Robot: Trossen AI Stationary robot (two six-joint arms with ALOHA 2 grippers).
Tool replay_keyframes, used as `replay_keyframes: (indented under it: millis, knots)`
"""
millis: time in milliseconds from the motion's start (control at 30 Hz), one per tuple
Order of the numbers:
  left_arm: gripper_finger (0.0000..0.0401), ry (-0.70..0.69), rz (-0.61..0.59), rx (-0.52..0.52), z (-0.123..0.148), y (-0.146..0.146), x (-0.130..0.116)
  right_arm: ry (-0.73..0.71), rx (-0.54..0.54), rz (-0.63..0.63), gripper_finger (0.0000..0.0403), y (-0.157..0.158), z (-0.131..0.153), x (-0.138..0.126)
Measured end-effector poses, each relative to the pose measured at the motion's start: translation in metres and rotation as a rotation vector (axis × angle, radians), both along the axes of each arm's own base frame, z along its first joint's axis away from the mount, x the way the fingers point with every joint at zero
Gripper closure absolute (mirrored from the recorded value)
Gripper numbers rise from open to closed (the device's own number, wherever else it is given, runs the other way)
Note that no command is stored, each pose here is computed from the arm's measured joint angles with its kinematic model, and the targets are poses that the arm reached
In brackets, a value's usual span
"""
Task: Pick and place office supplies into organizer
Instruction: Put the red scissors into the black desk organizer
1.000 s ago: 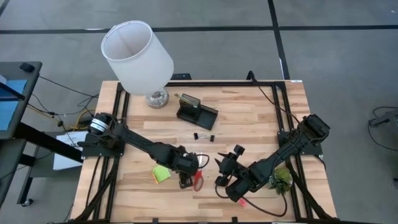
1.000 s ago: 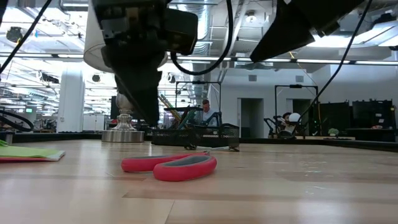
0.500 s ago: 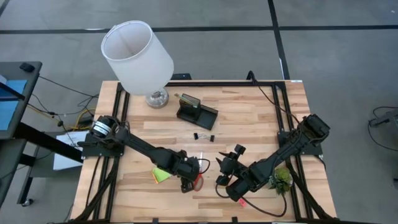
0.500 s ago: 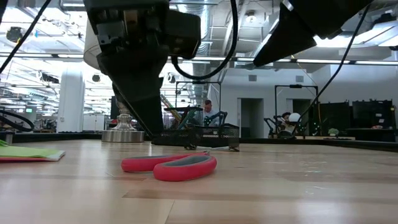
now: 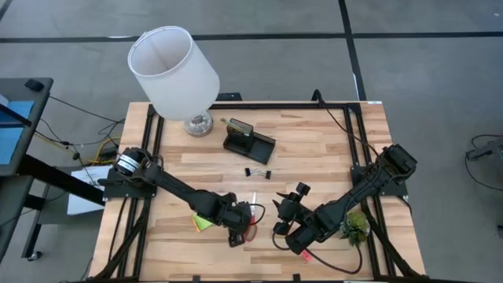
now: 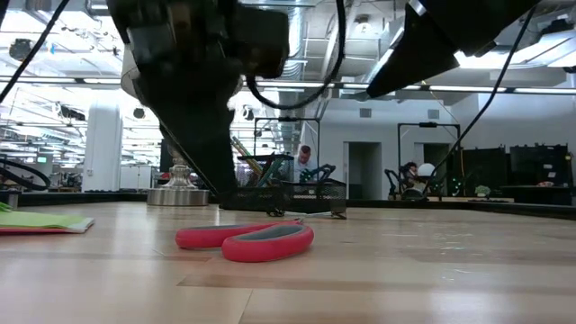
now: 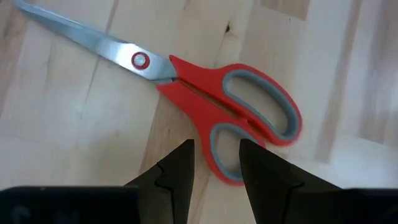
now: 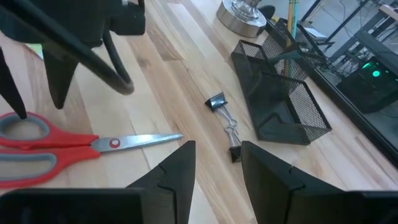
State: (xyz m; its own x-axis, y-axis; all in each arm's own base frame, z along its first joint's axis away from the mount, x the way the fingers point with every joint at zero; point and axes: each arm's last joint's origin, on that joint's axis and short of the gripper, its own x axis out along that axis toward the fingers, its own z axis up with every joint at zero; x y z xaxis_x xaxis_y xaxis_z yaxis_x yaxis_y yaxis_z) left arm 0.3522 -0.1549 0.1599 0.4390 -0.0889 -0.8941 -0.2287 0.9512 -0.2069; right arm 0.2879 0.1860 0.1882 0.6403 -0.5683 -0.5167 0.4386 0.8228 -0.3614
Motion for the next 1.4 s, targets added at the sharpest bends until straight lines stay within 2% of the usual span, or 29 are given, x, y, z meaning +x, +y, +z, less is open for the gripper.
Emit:
replay_keyframes:
  millis: [167,467,567,700,833,933,1000,1067,1133,1233,1400]
  knots:
    - [0.0283,0.054,-0.005,0.031,-0.023,-0.002,0.002,-0.007,0.005,0.000,0.0281,0.000,0.000,0.001]
    - [0.0289,0.080,-0.021,0.045,-0.033,-0.003,0.004,-0.011,0.011,0.002,0.0281,0.001,0.000,0.001]
    - [0.0314,0.085,-0.038,0.053,-0.034,-0.002,0.004,-0.011,0.011,0.002,0.0281,0.001,0.000,0.001]
    - [0.0377,0.086,-0.085,0.072,-0.035,-0.002,0.003,-0.011,0.011,0.003,0.0281,0.001,0.000,0.001]
    - [0.0386,0.106,-0.131,0.079,-0.032,0.002,0.002,-0.010,0.011,0.003,0.0281,0.001,0.000,0.001]
    - [0.0391,0.157,-0.163,0.093,-0.023,0.004,-0.001,-0.010,0.012,0.003,0.0281,0.001,0.000,0.001]
    - [0.0394,0.244,-0.221,0.130,-0.013,0.006,-0.007,-0.010,0.012,0.003,0.0281,0.001,0.000,0.001]
    - [0.0394,0.300,-0.291,0.157,0.003,0.006,-0.008,-0.011,0.012,0.003,0.0281,0.001,0.000,0.001]
    - [0.0395,0.289,-0.355,0.188,0.028,0.004,-0.004,-0.014,0.015,0.003,0.0281,0.002,0.000,0.001]
    - [0.0397,0.369,-0.430,0.303,0.060,0.008,-0.007,-0.017,0.017,0.003,0.0281,0.002,0.001,0.001]
    - [0.0399,0.464,-0.567,0.559,0.105,0.018,-0.014,-0.014,0.020,0.005,0.0281,0.002,0.000,0.001]
